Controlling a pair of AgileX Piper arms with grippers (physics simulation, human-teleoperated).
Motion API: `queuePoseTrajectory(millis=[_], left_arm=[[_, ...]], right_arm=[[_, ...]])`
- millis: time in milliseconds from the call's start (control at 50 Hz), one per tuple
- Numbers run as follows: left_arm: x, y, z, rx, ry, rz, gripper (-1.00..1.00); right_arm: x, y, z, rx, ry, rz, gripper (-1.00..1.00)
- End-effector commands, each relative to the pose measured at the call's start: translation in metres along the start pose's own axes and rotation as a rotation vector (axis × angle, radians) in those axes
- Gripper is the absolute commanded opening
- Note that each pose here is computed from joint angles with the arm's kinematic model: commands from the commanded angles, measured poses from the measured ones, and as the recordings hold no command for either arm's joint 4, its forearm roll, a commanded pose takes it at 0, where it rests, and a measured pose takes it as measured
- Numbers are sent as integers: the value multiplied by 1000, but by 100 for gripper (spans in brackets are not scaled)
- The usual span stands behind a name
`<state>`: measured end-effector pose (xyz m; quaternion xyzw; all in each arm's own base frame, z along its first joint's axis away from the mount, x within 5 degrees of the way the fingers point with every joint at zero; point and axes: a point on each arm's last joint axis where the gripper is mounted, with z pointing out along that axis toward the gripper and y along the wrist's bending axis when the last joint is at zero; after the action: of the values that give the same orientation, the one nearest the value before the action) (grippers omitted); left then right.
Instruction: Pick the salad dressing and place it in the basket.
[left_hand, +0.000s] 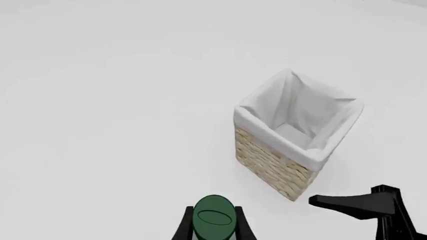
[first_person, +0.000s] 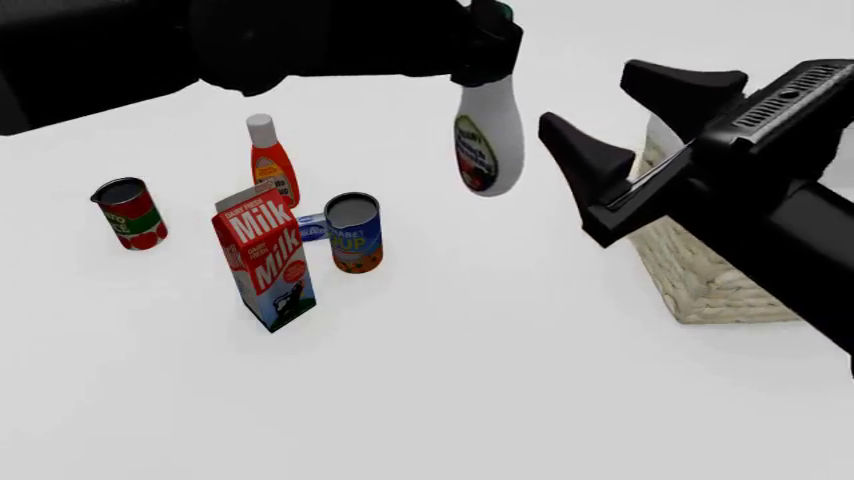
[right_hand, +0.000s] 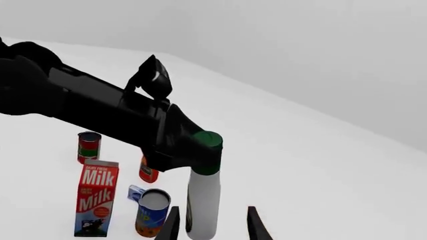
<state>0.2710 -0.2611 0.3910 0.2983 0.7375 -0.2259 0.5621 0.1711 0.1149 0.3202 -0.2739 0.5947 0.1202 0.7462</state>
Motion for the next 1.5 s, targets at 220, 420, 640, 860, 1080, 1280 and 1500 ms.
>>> queuePoseTrajectory(millis=[220, 420, 640, 860, 1080, 1280, 1500], left_arm=[[-6, -9, -8, 24, -19, 3, -100], [-5, -11, -10, 30, -20, 3, -100], [-7, -15, -13, 39, -23, -1, -100], [-7, -17, -16, 46, -24, -2, -100], [-9, -21, -21, 57, -29, 3, -100], [-8, -27, -24, 73, -29, 9, -100], [-9, -28, -24, 77, -30, 8, -100]], right_arm=[[8, 4, 20, -8, 9, 10, 100], [10, 3, 28, -3, 8, 8, 100], [14, 5, 34, -9, 12, 14, 100], [19, 6, 39, -6, 21, 21, 100], [24, 7, 43, -7, 27, 29, 100], [25, 8, 45, -11, 27, 34, 100], [28, 7, 50, -6, 30, 41, 100]])
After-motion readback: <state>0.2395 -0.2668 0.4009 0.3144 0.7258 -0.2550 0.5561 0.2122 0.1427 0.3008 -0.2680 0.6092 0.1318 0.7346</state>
